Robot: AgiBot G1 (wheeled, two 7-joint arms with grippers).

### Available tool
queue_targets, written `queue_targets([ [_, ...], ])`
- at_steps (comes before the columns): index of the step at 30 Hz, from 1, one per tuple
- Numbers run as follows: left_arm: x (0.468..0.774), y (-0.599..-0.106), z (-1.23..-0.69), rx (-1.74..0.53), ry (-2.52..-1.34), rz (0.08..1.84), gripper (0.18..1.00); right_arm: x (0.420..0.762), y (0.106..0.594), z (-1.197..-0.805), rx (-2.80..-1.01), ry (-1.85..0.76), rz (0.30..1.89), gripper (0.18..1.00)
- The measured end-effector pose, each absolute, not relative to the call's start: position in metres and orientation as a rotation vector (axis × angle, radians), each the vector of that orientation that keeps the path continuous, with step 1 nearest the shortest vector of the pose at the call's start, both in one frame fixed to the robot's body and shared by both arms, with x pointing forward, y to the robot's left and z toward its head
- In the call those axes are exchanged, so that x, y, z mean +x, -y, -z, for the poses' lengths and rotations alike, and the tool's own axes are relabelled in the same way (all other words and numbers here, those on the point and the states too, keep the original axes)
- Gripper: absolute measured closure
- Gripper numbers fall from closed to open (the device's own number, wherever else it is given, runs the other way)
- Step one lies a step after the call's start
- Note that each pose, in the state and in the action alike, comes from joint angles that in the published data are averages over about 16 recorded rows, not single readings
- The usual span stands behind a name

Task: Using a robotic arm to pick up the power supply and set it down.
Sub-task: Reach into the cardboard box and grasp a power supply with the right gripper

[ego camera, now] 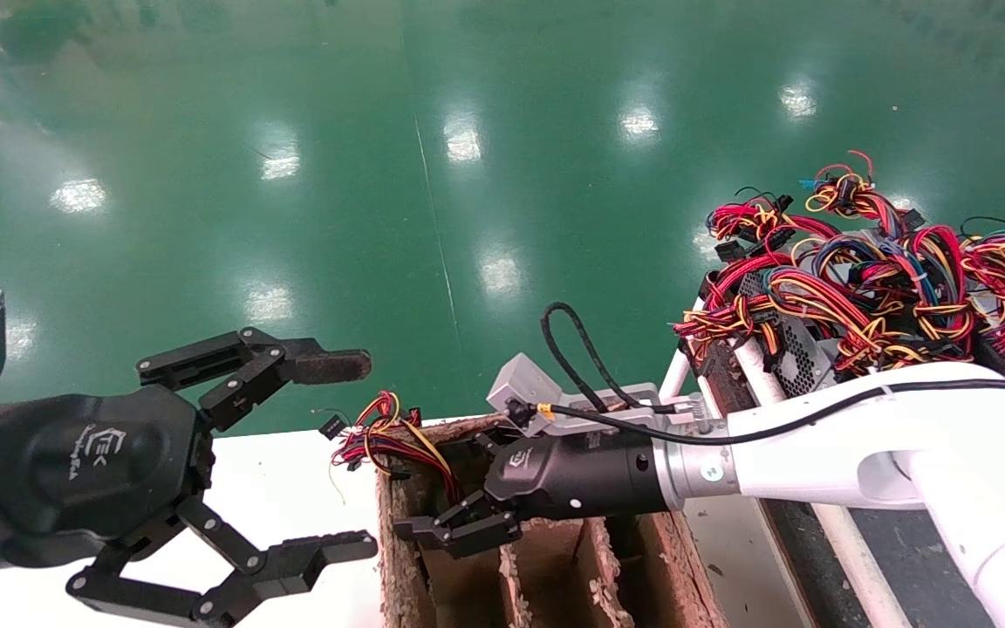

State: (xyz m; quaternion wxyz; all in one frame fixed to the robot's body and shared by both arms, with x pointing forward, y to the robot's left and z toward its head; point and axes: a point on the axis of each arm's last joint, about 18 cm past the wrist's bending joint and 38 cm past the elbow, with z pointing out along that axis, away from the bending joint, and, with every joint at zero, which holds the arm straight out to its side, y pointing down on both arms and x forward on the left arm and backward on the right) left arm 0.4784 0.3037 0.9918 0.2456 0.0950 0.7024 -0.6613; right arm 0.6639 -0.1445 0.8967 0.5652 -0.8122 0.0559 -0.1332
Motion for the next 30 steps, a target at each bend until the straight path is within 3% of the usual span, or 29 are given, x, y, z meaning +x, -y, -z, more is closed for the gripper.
queue_targets([
  [10, 0.478, -0.304, -0.992, 0.259, -1.917, 1.805, 0.195, 0.668, 0.140, -0.893, -1.903, -0.151, 0.285, 0.322],
  [30, 0.478, -0.304, -0.992, 0.259, -1.917, 1.805, 0.184, 0.679, 0.142, -0.882, -1.882, -0.221, 0.295, 0.761],
])
